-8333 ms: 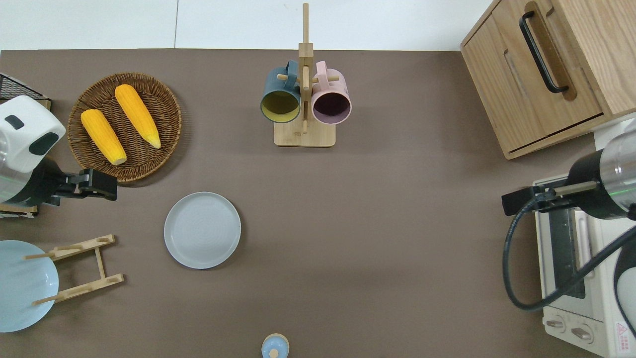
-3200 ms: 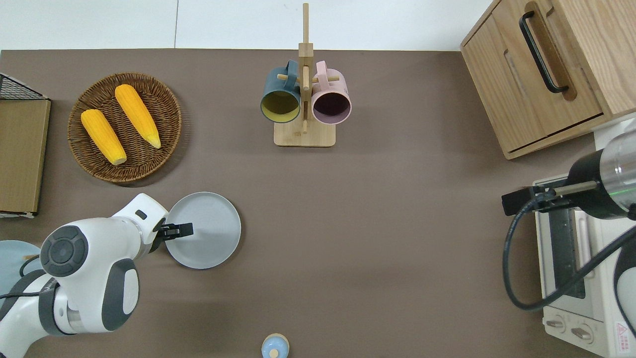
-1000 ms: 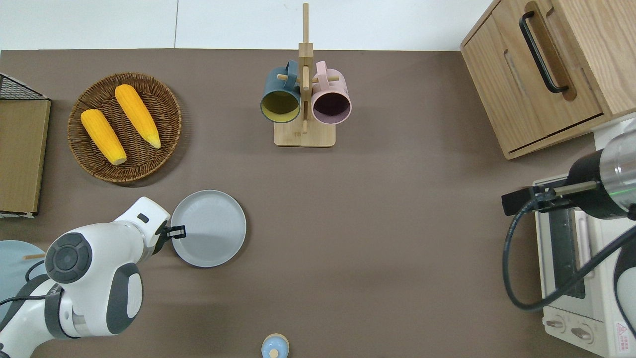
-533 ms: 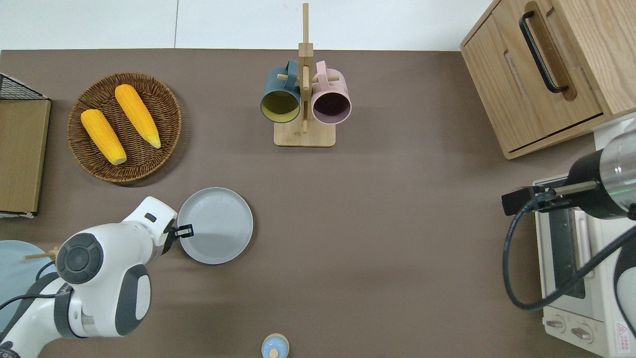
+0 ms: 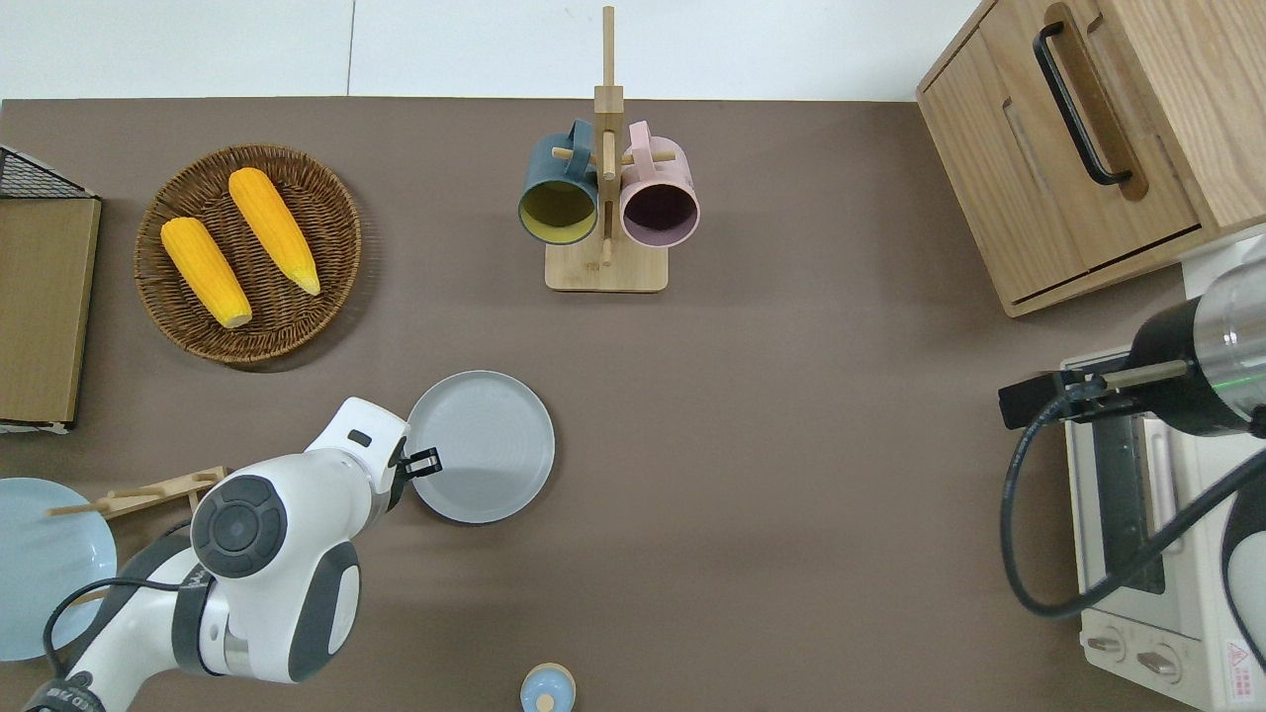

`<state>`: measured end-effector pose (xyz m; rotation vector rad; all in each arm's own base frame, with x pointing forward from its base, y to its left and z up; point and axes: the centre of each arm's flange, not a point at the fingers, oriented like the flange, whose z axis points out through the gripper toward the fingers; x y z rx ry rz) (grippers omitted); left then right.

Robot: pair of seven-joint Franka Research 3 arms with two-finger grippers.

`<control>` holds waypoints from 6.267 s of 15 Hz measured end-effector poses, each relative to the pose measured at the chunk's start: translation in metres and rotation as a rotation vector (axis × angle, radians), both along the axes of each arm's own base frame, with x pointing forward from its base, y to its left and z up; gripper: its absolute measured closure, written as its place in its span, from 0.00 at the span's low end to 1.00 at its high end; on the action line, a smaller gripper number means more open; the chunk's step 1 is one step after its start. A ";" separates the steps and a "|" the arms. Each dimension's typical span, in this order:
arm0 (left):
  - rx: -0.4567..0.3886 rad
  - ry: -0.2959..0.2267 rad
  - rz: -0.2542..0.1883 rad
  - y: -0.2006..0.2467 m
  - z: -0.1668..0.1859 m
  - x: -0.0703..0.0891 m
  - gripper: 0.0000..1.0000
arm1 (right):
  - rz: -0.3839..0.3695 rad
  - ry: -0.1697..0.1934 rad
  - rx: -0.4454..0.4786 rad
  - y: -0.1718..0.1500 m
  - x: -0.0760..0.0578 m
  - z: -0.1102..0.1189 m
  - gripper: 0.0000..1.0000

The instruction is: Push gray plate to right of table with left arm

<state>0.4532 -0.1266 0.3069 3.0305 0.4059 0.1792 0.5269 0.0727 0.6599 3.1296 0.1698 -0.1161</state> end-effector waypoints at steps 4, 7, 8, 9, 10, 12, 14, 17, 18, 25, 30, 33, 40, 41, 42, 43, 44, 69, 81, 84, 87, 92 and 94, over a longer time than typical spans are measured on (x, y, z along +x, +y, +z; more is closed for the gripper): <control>-0.012 0.005 0.030 -0.029 0.000 -0.009 0.97 | 0.000 0.000 0.000 0.000 0.000 0.000 0.01; -0.020 0.008 0.053 -0.047 0.001 -0.015 0.97 | 0.000 0.000 0.000 0.000 0.000 0.000 0.01; -0.021 0.009 0.061 -0.053 0.001 -0.017 0.97 | 0.000 0.000 0.000 0.000 0.000 0.000 0.01; -0.024 0.009 0.071 -0.059 0.001 -0.020 0.97 | 0.000 0.000 0.000 0.000 0.000 0.000 0.01; -0.026 0.010 0.083 -0.066 0.002 -0.022 0.97 | 0.000 0.000 0.000 0.000 0.000 0.000 0.01; -0.025 0.007 0.101 -0.077 0.003 -0.026 0.97 | 0.000 0.000 0.000 0.000 0.000 0.000 0.01; -0.022 0.003 0.119 -0.091 0.004 -0.032 0.97 | 0.000 0.000 0.000 0.000 0.000 0.000 0.01; -0.014 -0.005 0.148 -0.115 0.004 -0.042 0.97 | 0.000 0.000 0.000 0.000 0.000 0.000 0.01; -0.011 -0.007 0.157 -0.125 0.004 -0.045 0.97 | 0.000 0.000 0.000 0.000 0.000 0.000 0.01; 0.005 0.008 0.224 -0.185 0.011 -0.055 0.97 | 0.000 0.000 0.000 0.000 0.000 0.000 0.01; -0.008 0.030 0.259 -0.220 0.013 -0.060 0.97 | 0.000 0.000 0.000 0.000 0.000 0.000 0.01; 0.005 0.022 0.275 -0.238 0.014 -0.063 0.97 | 0.000 0.000 0.000 0.000 0.000 0.000 0.01; 0.011 0.027 0.327 -0.284 0.014 -0.071 0.97 | 0.000 0.000 0.000 0.000 0.000 0.000 0.01; 0.011 0.027 0.330 -0.291 0.014 -0.074 0.97 | 0.000 0.000 0.000 0.000 0.000 0.000 0.01; 0.016 0.024 0.337 -0.298 0.013 -0.075 0.97 | 0.000 0.000 0.000 0.000 0.000 0.000 0.01; 0.022 0.018 0.346 -0.304 0.012 -0.077 0.97 | 0.000 0.000 0.000 0.000 0.000 0.000 0.01; 0.026 0.012 0.359 -0.311 0.011 -0.078 0.97 | 0.000 0.000 0.000 0.000 0.000 0.000 0.01; 0.030 0.006 0.457 -0.367 0.005 -0.069 0.20 | 0.000 0.000 0.000 0.000 0.000 0.000 0.01; 0.087 0.020 0.362 -0.301 0.066 -0.010 0.01 | 0.000 0.000 0.000 0.000 0.000 0.000 0.01; 0.103 0.039 0.314 -0.259 0.099 0.014 0.00 | 0.000 0.000 0.000 0.000 0.000 0.000 0.01; 0.118 0.072 0.275 -0.216 0.127 0.031 0.01 | 0.000 0.000 0.000 0.000 0.000 0.000 0.01; 0.129 0.119 0.128 -0.132 0.183 0.048 0.00 | 0.000 0.000 0.000 0.000 0.000 0.000 0.01; 0.148 0.120 0.072 -0.108 0.196 0.051 0.00 | 0.000 0.000 0.000 0.000 0.000 0.000 0.01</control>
